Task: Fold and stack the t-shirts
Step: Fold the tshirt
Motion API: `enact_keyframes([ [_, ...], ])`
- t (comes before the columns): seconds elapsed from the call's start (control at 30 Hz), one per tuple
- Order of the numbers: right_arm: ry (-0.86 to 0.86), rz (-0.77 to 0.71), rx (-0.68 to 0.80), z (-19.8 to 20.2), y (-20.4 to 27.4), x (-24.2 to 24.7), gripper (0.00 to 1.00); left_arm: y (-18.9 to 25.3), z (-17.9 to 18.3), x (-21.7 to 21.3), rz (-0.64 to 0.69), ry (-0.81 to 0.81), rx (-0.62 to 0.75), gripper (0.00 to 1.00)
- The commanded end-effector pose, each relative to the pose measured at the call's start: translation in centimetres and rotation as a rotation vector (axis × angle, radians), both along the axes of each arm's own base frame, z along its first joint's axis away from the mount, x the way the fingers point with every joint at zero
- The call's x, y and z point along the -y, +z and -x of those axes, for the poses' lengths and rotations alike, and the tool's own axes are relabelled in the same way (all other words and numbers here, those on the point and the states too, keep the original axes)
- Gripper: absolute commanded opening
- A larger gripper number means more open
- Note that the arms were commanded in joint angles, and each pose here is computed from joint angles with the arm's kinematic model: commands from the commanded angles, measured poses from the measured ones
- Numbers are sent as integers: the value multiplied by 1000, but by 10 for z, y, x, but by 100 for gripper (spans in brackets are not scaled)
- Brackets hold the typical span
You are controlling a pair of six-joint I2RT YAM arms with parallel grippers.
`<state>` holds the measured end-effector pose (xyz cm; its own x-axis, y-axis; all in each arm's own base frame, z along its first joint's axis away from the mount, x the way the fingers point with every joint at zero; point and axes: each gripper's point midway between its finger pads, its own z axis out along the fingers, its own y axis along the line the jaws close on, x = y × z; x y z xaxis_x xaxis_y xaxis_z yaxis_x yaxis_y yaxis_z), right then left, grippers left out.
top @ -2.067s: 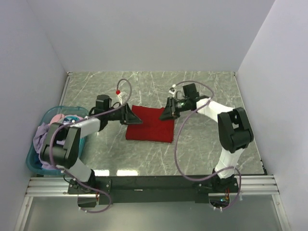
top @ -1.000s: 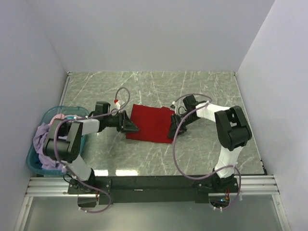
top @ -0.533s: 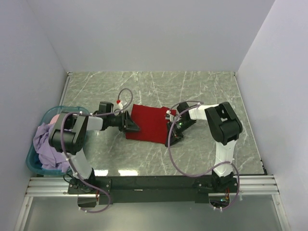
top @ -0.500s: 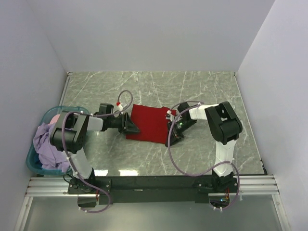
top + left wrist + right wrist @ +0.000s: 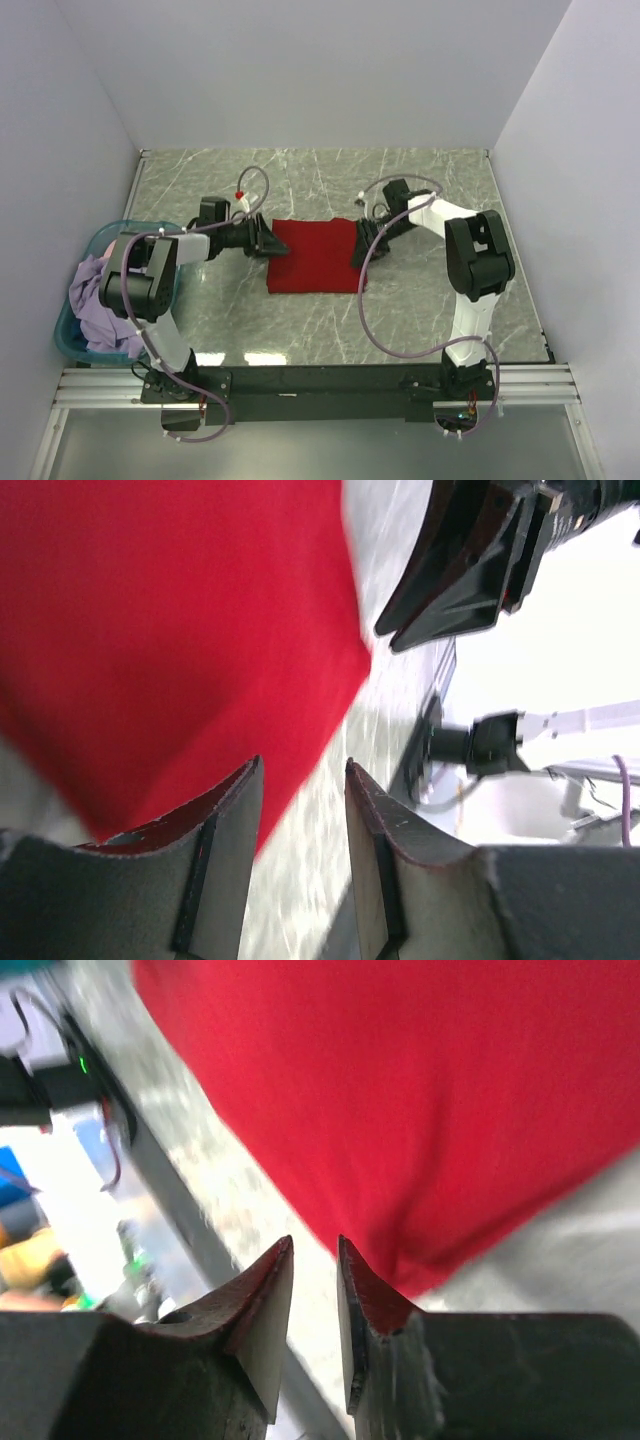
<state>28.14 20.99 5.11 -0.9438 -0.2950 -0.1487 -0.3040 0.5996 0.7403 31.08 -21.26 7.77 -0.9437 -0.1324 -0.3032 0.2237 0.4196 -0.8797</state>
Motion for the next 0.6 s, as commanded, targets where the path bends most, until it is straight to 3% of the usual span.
enact_keyframes([
  [0.0,-69,-70,222,-61,40,-17,32,25,-44,7,40,38,111,44],
  [0.13,-169,-125,234,-109,36,-33,32,27,-87,12,48,101,154,43],
  [0.3,-299,-114,201,-147,11,-32,32,-2,-130,13,45,188,99,41],
  [0.57,-529,-67,147,-195,-15,30,34,-27,-160,-16,16,291,57,41],
])
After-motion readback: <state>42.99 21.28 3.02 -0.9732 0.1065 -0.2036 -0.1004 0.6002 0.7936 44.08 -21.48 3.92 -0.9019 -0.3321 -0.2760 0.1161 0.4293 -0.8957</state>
